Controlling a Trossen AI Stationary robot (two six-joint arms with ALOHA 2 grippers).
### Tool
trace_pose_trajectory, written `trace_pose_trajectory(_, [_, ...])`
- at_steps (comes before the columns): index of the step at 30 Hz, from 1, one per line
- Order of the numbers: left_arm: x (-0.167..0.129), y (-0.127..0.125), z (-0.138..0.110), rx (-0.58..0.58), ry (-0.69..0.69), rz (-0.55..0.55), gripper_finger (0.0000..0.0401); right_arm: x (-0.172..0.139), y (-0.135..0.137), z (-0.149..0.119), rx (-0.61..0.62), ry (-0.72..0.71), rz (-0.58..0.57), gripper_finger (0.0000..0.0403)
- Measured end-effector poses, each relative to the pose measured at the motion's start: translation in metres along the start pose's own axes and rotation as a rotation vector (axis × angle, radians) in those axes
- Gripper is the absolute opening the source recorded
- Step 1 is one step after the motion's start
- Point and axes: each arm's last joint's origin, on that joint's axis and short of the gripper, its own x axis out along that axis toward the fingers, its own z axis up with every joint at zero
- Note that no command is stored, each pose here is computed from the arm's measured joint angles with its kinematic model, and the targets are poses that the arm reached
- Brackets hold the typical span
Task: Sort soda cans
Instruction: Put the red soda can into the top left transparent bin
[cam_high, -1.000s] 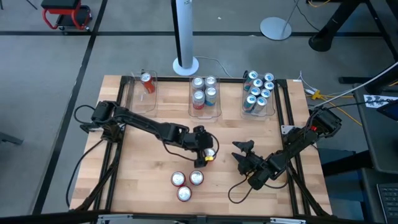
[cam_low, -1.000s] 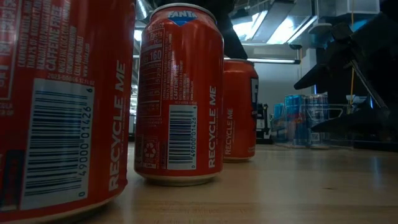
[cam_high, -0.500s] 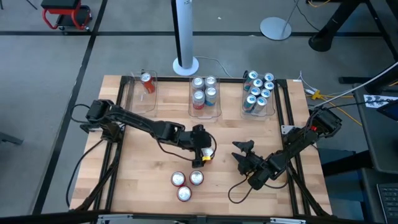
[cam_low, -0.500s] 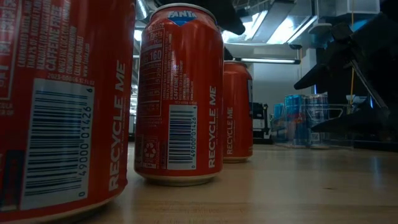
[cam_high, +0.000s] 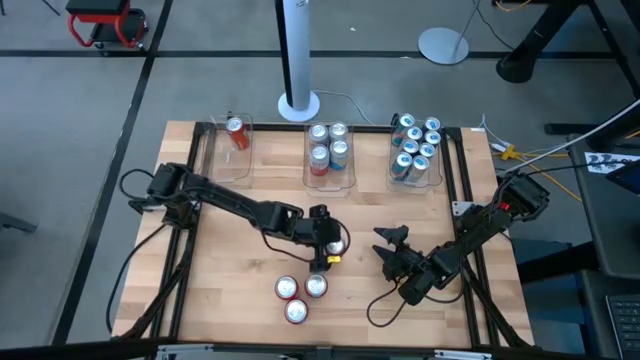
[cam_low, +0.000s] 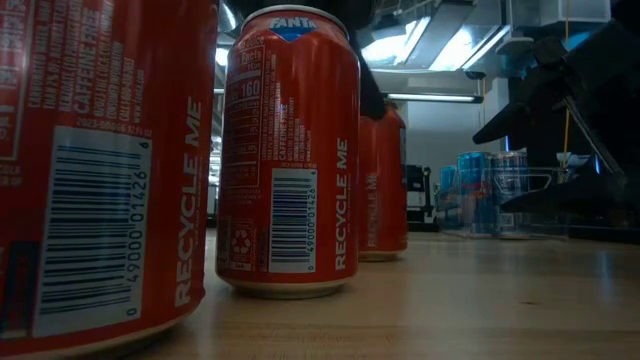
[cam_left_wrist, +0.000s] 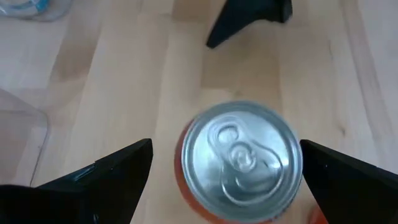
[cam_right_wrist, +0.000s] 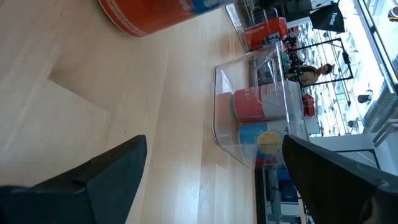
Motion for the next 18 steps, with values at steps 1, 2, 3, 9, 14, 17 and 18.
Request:
trace_pose_trajectory(1, [0.002, 0.001, 0.001, -0.004, -0.010, 0.000, 0.0388, 0.000, 0.000, 0.000, 0.000, 0.000, 0.000, 0.0374])
trace_pose_trajectory(2, [0.003, 0.000, 0.002, -0.006, -0.023, -0.003, 0.0388, 0.000, 0.000, 0.000, 0.000, 0.000, 0.000, 0.0374])
trace_pose_trajectory(3, [0.004, 0.000, 0.002, -0.005, -0.023, -0.003, 0.0388, 0.000, 0.000, 0.000, 0.000, 0.000, 0.000, 0.0374])
trace_pose_trajectory(9, [0.015, -0.002, -0.004, 0.007, 0.003, -0.003, 0.0378, 0.000, 0.000, 0.000, -0.002, 0.000, 0.001, 0.0374])
trace_pose_trajectory(14, [0.015, -0.002, -0.004, 0.015, 0.000, -0.003, 0.0321, 0.000, 0.000, 0.000, -0.001, -0.001, 0.006, 0.0374])
trace_pose_trajectory(17, [0.011, -0.001, -0.002, 0.016, -0.003, -0.006, 0.0296, 0.000, 0.000, 0.000, -0.002, 0.000, 0.006, 0.0374])
trace_pose_trajectory(18, [0.010, -0.001, -0.002, 0.016, -0.008, -0.006, 0.0296, 0.000, 0.000, 0.000, -0.001, 0.000, 0.006, 0.0374])
